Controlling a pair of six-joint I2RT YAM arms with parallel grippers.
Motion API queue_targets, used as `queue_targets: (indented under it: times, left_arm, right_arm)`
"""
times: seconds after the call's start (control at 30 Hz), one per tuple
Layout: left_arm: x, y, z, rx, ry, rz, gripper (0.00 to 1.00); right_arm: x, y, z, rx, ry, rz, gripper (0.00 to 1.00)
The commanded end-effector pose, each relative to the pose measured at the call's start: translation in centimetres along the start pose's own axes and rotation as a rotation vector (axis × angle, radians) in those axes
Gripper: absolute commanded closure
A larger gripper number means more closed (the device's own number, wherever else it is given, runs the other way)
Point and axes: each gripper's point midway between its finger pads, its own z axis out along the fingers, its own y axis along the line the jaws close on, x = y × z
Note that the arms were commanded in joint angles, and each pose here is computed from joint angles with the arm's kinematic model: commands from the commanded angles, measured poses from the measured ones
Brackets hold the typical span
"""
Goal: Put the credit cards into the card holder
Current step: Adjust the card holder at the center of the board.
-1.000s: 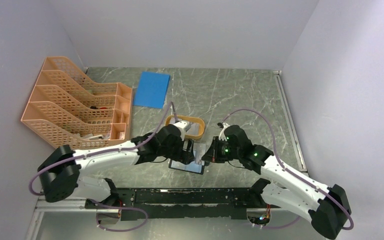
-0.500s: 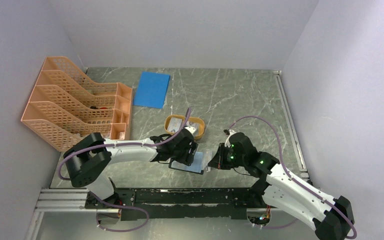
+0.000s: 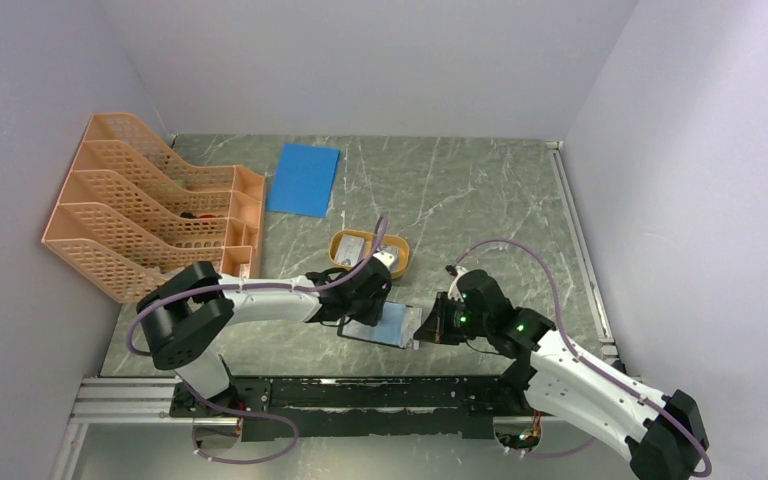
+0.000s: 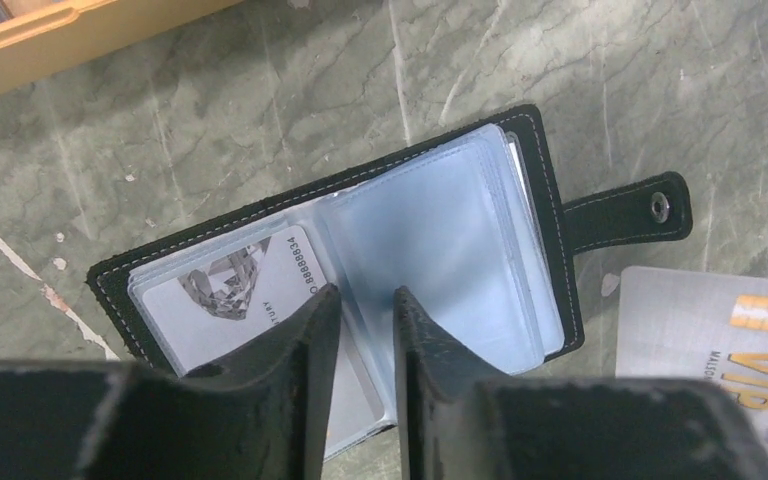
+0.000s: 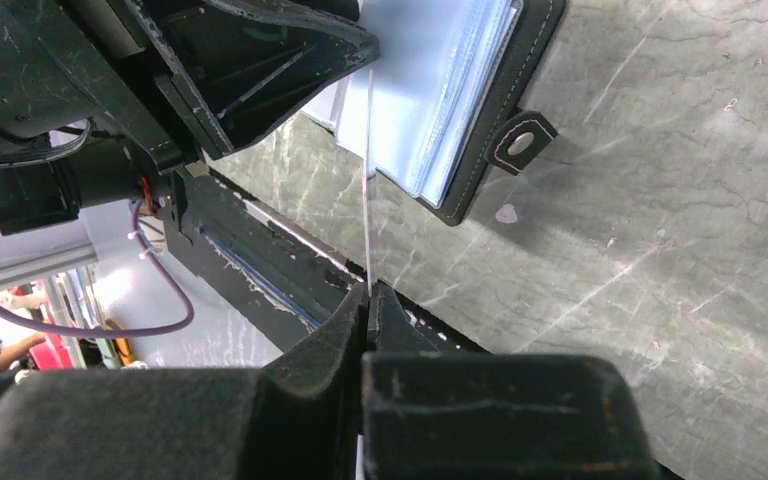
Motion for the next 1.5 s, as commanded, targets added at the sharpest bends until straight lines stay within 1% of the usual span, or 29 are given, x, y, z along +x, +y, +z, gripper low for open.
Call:
queue_targets:
  times: [0.0,0.1,0.17,0.2,0.47,0.73,1.23,1.4,1.47]
  left_arm:
    - [1.6,1.4,0.8,-0.064,0.049,0.023,0.72]
    - [2.0,1.8,0.8,-0.079,0.052,0.022,0.82]
    - [2.1,2.1,0.8,-0.091,0.051,0.020,0.92]
    - [2.2,2.2,0.8,-0.097,0.054,0.020,0.95]
    - [2.7,2.5,0.9,-0.104,0.061,0.014,0.95]
    - [2.8,2.6,0.9,-0.105,0.063,0.012,0.95]
    - [2.9,2.6,0.7,-0.103,0.057,0.005,0.95]
    - [2.9,2.6,0.5,-0.094,0.047,-0.010,0.95]
    - [2.9,2.5,0.5,-0.092,0.042,-0.033,0.95]
  right_arm:
    - [0.1,0.4,0.3,-0.032,0.003,0.014,1.00]
    - [0.2,0.2,0.4,-0.028,0.009,0.015,1.00]
    - [0.4,-0.1,0.6,-0.021,0.018,0.019,1.00]
    - [0.6,-0.2,0.6,-0.019,0.022,0.021,1.00]
    - [1.0,0.0,1.5,-0.055,0.045,0.042,1.00]
    - [0.5,0.7,2.1,-0.078,0.044,0.036,1.00]
    - [1.8,-1.2,3.0,-0.020,0.091,0.078,1.00]
    - [1.6,-1.4,3.0,-0.014,0.073,0.074,1.00]
    - [1.2,-1.6,2.7,0.013,0.059,0.055,1.00]
